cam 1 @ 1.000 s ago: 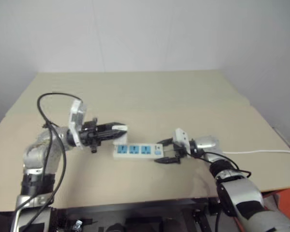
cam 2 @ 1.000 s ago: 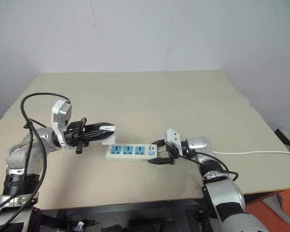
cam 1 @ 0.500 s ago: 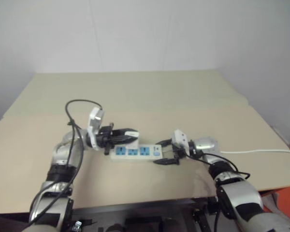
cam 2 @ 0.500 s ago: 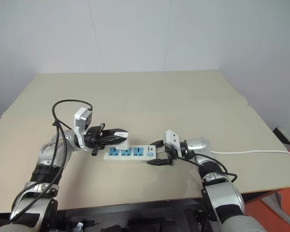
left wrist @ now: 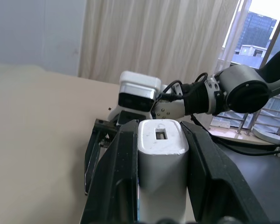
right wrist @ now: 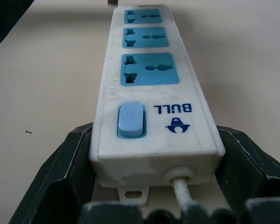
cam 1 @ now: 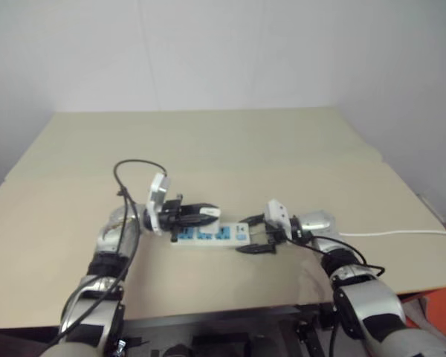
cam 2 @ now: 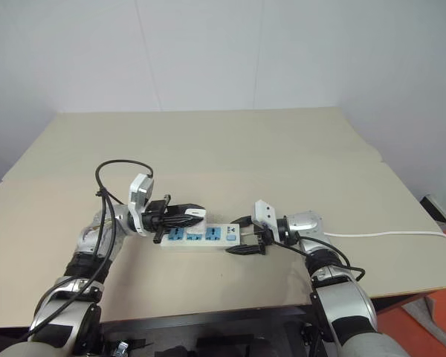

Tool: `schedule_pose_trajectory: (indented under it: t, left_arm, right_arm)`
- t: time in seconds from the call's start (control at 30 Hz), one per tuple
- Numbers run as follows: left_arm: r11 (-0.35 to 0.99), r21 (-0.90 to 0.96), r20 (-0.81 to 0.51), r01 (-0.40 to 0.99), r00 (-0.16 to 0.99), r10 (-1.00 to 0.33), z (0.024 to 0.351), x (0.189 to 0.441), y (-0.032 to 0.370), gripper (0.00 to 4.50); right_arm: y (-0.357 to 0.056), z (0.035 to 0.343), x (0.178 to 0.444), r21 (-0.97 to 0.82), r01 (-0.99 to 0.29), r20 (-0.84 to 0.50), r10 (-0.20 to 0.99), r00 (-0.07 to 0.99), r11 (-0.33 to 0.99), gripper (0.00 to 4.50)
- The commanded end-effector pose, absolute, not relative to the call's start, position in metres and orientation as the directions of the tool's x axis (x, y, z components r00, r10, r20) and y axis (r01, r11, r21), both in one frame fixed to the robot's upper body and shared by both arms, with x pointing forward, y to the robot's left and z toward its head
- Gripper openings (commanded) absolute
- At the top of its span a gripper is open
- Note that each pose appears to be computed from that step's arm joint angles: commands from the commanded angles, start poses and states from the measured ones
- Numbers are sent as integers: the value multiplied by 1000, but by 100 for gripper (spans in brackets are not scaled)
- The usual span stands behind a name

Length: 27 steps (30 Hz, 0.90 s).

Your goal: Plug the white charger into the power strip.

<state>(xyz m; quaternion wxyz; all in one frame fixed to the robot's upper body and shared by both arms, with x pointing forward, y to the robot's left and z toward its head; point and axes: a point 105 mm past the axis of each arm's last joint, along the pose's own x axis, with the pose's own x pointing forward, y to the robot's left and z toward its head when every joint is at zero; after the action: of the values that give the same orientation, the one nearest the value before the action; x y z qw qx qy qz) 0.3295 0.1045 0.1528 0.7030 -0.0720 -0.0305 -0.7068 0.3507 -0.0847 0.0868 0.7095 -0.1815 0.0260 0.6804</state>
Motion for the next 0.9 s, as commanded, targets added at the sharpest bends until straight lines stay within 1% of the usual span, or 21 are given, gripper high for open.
schedule_pose_trajectory:
  t: [0.03, 0.43, 0.9]
  left_arm:
    - [-19, -19, 144, 1000, -16, -990, 157, 332, 100, 102]
    - [-50, -30, 140, 998, -46, -989, 148, 334, 85, 102]
    - [-24, -45, 124, 999, -18, -992, 138, 339, 83, 102]
  right_arm:
    - [-81, 58, 333, -121, -991, -353, 935, -17, -63, 342]
    - [-80, 57, 330, -120, -990, -352, 936, -25, -72, 342]
    - [-78, 55, 328, -117, -990, -350, 936, -31, -77, 342]
